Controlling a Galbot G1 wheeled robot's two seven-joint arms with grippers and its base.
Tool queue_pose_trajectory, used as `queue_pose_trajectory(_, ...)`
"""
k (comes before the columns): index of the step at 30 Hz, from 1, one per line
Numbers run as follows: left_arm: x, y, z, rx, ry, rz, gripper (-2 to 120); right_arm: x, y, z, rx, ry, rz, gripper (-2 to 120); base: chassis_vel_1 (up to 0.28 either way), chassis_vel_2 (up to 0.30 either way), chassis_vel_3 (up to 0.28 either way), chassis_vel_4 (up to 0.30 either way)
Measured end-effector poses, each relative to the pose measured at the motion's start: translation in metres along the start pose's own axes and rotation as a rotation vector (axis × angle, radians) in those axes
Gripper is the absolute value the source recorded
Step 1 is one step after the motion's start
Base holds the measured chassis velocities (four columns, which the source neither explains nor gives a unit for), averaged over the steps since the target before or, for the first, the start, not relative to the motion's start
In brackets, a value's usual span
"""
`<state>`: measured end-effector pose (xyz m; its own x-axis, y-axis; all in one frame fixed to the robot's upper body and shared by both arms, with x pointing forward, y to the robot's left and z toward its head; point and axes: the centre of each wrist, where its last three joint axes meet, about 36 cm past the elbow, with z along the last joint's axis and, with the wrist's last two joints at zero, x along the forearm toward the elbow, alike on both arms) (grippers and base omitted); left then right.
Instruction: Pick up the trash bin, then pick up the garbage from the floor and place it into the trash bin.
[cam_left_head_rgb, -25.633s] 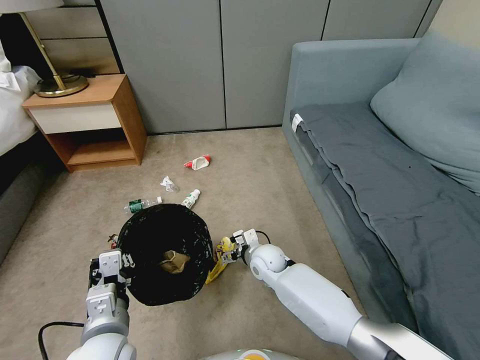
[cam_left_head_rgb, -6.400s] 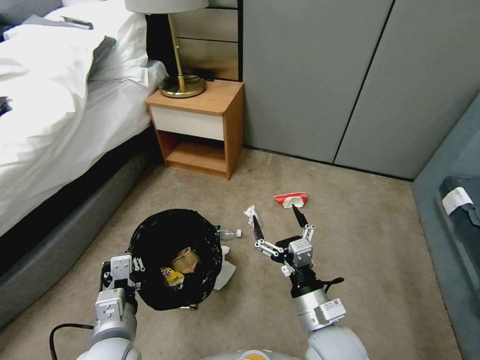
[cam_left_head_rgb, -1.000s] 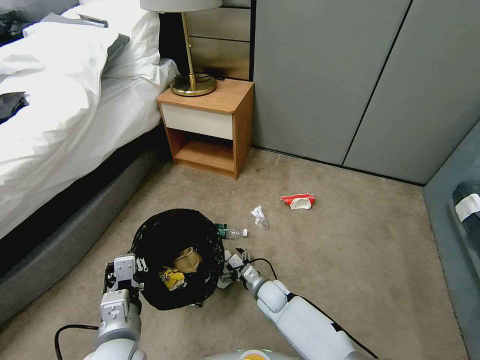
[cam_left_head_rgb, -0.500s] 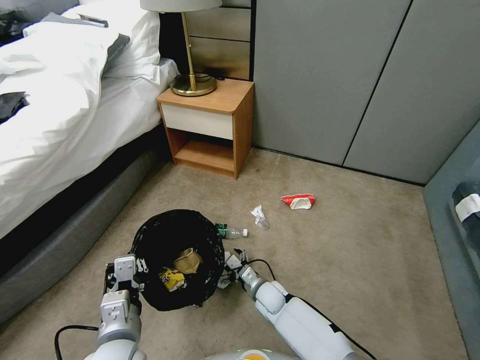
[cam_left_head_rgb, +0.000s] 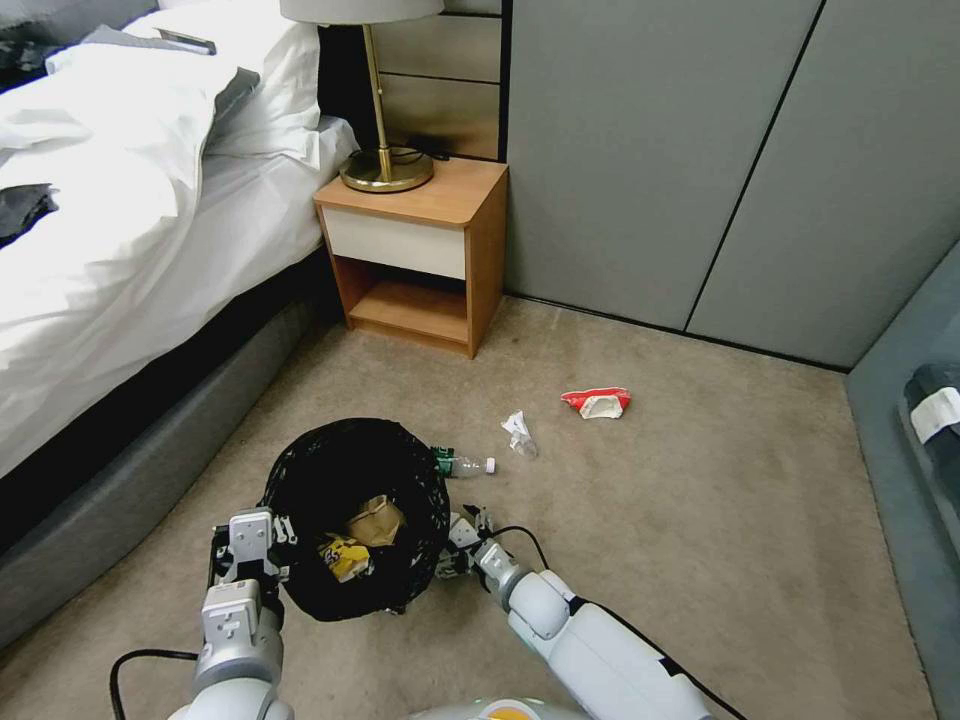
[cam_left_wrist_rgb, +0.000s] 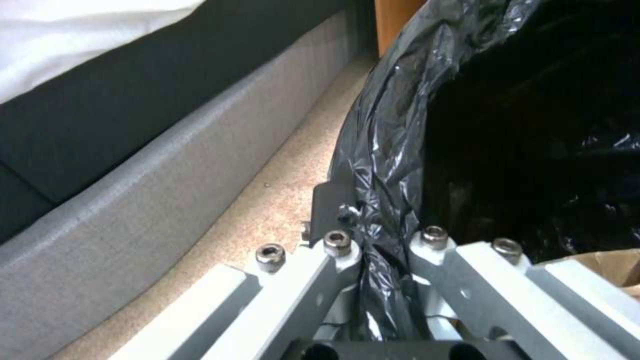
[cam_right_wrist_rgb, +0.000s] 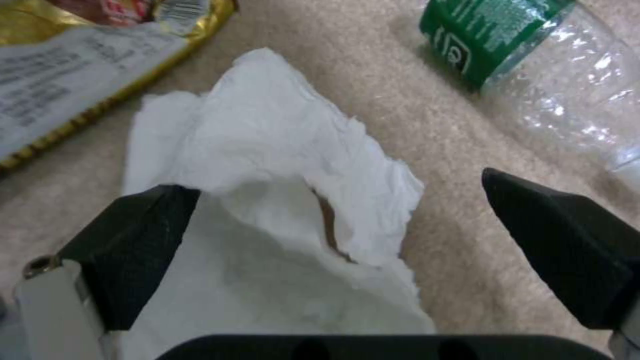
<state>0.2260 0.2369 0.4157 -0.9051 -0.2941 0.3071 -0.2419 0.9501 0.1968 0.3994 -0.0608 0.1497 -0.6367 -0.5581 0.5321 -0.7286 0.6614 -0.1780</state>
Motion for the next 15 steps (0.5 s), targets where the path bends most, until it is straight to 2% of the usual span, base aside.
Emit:
queue_pose_trajectory(8,0.001,-0.001,0.001,-0.002,0.001,-0.001,1,-0.017,-0.009,0.001,0.058,-0.003,-0.008,99,0.0,0.0,0.0,0.0)
queue_pose_trajectory(11,0.002,0.0,-0.001,-0.003,-0.002,-0.004,1,-0.025,-0.012,0.0,0.073,-0.01,-0.017,88,0.0,0.0,0.0,0.0)
queue_pose_trajectory(12,0.002,0.0,-0.001,-0.003,-0.002,-0.004,1,-0.025,-0.012,0.0,0.073,-0.01,-0.017,88,0.0,0.0,0.0,0.0)
queue_pose_trajectory(15,0.003,0.001,-0.001,-0.003,-0.003,-0.005,1,-0.029,-0.015,-0.002,0.08,-0.012,-0.018,73,0.0,0.0,0.0,0.0)
